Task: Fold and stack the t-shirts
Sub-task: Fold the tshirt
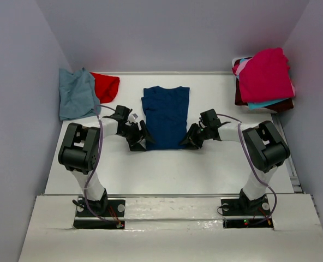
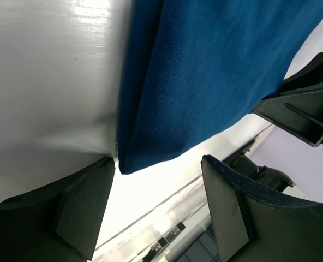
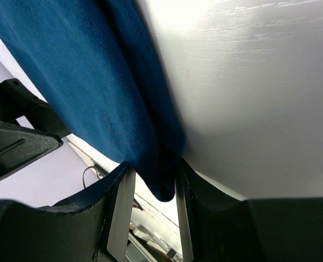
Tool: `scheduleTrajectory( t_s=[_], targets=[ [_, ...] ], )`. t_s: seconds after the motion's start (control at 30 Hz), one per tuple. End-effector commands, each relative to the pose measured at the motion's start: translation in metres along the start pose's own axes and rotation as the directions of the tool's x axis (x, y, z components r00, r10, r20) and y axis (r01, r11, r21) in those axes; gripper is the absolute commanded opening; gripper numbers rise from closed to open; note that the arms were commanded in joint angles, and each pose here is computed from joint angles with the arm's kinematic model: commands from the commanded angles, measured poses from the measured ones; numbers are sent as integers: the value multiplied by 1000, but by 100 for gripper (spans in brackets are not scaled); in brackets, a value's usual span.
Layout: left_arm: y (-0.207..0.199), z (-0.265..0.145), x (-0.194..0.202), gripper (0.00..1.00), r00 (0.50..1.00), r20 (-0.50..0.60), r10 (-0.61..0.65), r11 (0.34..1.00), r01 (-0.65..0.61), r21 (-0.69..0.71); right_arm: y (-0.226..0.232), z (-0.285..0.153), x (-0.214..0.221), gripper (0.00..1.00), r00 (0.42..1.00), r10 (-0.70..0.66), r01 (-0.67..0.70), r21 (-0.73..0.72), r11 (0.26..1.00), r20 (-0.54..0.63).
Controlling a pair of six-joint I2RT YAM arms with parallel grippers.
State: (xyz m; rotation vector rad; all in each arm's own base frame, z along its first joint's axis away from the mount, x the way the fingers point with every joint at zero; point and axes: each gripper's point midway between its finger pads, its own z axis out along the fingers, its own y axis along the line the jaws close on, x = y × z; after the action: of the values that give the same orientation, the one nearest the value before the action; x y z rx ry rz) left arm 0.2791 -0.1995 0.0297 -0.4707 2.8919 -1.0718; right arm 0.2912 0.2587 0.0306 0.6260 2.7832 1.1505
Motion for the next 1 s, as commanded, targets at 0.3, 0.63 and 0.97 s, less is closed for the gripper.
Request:
scheduleTrajectory(
  t_s=[0.3,0.63,0.97],
  targets=[
    [88,30,-12,56,999,33,11,956,-1,-293,1,-2,-3,41,999,-32,31,22,999,29],
    [89,25,0,35,1000,23,6,958,1,-287,-6,0,-3,41,999,-29,27,40,999,36],
    [89,23,3,41,1000,19,12,959,-6,-282,-10,-2,-8,41,998,-40,35,72,997,58]
  ],
)
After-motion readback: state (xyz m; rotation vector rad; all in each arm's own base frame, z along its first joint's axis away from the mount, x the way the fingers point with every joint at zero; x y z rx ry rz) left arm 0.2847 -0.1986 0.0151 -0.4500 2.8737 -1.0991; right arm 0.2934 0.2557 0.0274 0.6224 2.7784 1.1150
